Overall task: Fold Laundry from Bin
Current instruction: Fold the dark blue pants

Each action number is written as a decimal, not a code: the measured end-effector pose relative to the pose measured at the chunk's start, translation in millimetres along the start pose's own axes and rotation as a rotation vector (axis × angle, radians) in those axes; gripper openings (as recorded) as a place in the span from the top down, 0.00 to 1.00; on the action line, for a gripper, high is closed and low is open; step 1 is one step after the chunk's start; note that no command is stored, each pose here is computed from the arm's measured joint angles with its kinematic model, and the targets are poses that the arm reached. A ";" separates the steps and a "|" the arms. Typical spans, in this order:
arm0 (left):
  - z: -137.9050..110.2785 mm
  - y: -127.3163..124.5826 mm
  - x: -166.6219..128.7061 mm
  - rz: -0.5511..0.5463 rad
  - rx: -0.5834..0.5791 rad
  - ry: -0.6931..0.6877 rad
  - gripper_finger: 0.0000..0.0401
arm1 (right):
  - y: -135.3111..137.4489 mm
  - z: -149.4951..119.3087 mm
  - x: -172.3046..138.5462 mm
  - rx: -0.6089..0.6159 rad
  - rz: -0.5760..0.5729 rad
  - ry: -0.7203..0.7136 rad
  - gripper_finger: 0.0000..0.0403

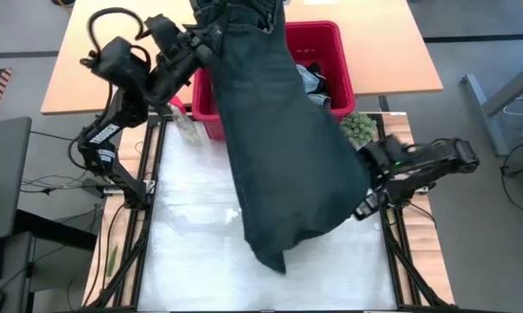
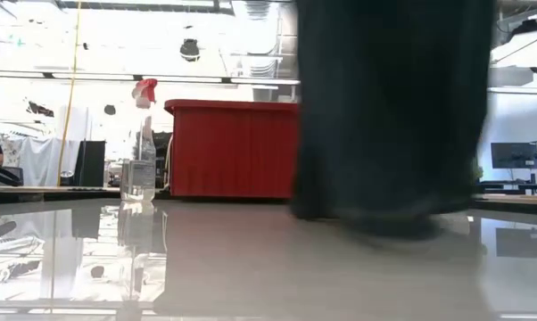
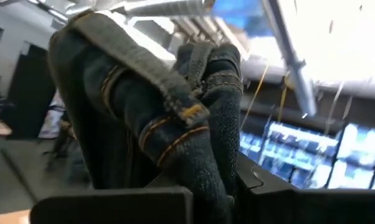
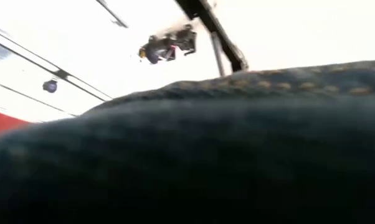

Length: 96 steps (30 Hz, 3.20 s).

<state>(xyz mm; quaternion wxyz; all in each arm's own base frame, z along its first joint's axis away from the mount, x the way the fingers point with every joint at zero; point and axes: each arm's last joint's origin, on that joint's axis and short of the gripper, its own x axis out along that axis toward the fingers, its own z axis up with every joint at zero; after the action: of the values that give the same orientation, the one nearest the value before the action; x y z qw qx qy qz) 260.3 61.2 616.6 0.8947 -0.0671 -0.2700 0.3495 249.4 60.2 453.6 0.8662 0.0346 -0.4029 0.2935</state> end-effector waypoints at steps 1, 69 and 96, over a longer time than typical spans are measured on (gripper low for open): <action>-2.5 2.1 1.3 0.001 0.011 0.021 0.96 | 0.3 8.2 1.4 -0.010 -0.020 0.011 0.96; -107.7 -29.7 -149.5 -0.931 0.227 0.894 0.43 | 9.4 100.4 -12.8 -0.330 -0.351 0.324 0.96; -178.5 -39.1 -169.6 -0.765 -0.319 0.423 0.43 | -14.7 72.9 -13.0 -0.337 -0.496 0.430 0.96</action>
<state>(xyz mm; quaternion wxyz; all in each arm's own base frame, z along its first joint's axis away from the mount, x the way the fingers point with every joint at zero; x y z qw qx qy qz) 274.4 -68.0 403.9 0.9732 -0.1693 -0.1375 -0.0731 201.4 20.2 495.9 0.9695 -0.0744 -0.2335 0.0046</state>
